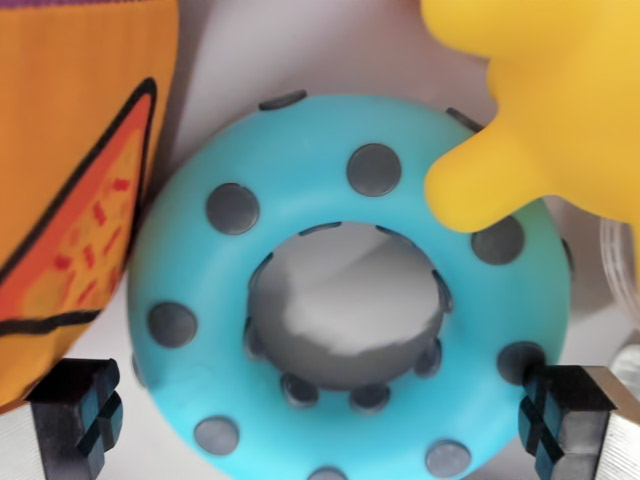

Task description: Pick an object from the bin

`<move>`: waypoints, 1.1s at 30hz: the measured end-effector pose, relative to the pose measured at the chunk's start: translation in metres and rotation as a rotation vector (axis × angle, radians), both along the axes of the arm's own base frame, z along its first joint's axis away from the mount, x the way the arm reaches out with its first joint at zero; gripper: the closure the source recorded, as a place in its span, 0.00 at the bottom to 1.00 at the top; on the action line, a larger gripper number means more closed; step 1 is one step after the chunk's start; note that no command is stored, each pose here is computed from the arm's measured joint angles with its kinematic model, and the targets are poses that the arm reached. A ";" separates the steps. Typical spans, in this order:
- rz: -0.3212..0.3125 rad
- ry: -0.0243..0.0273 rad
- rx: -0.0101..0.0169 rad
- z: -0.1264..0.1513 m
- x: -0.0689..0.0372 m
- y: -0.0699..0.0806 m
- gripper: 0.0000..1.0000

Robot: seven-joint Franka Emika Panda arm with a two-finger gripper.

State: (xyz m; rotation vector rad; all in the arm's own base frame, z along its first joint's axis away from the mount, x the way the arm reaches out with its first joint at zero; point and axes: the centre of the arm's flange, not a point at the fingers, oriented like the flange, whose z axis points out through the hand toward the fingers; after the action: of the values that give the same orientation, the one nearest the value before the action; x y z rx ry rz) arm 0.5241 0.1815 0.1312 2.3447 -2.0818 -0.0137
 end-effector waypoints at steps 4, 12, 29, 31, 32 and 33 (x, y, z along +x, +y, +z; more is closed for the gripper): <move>-0.001 -0.0142 0.0041 0.001 0.004 0.001 0.00; -0.001 -0.0175 0.0052 0.000 0.005 0.001 0.00; -0.001 -0.0175 0.0052 0.000 0.005 0.001 1.00; -0.001 -0.0175 0.0052 0.000 0.005 0.001 1.00; -0.001 -0.0175 0.0052 0.000 0.005 0.001 1.00; -0.001 -0.0175 0.0052 0.000 0.005 0.001 1.00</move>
State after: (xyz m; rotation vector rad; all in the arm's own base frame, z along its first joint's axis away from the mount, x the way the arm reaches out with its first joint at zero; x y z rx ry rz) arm 0.5294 0.1828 0.1317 2.3555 -2.0930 0.0014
